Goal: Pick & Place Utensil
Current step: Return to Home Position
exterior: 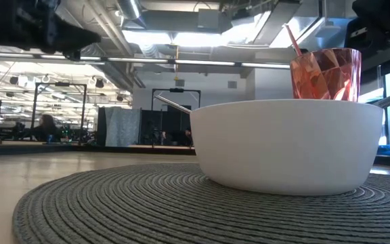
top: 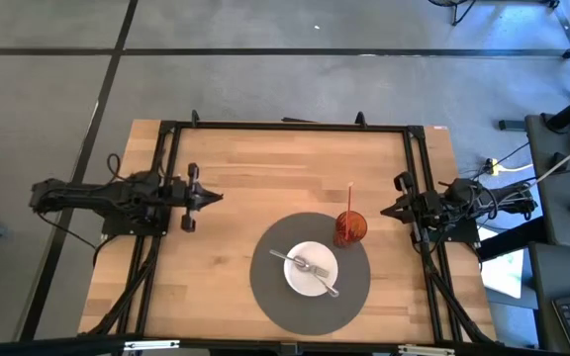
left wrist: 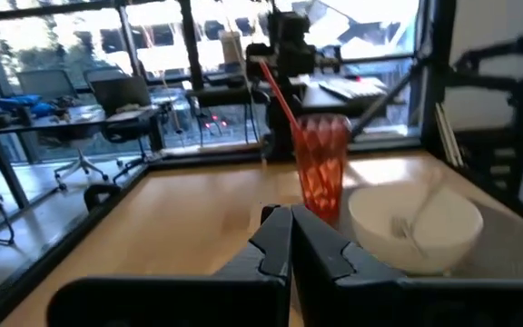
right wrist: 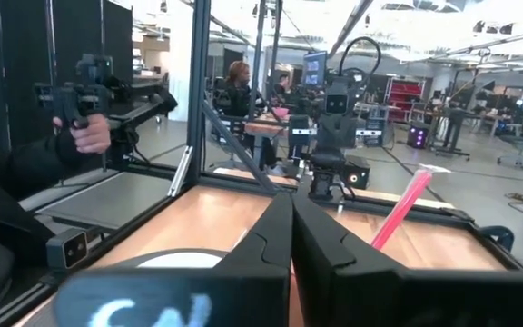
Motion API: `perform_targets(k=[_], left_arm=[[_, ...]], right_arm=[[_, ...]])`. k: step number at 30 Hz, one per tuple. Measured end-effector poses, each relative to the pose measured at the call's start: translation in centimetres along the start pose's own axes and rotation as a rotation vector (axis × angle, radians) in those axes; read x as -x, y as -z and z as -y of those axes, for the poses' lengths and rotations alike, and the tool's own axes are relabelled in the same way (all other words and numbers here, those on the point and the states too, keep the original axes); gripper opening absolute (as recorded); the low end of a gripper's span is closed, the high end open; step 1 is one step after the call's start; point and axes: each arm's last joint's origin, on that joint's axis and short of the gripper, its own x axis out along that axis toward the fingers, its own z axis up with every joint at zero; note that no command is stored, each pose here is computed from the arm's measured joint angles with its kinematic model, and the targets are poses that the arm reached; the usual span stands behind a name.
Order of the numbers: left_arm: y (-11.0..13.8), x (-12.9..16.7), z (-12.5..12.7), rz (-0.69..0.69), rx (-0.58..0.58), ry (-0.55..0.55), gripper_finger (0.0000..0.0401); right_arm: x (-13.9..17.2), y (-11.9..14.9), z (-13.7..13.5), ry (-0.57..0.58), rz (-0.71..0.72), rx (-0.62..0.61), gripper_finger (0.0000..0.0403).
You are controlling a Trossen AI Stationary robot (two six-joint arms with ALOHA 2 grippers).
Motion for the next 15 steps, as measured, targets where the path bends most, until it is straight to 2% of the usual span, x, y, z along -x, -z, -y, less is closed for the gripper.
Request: perform_targets(k=[9, 15], left_arm=[[0.3, 0.6, 0.7, -0.027, -0.059, 0.065, 0.0001], [1.8, 0.6, 0.9, -0.090, -0.069, 0.070, 0.0001]], right_arm=[[0.1, 0.0, 0.0, 0.004, 0.006, -0.011, 0.0001], [0.1, 0.0, 0.1, 0.026, -0.004, -0.022, 0.0001]])
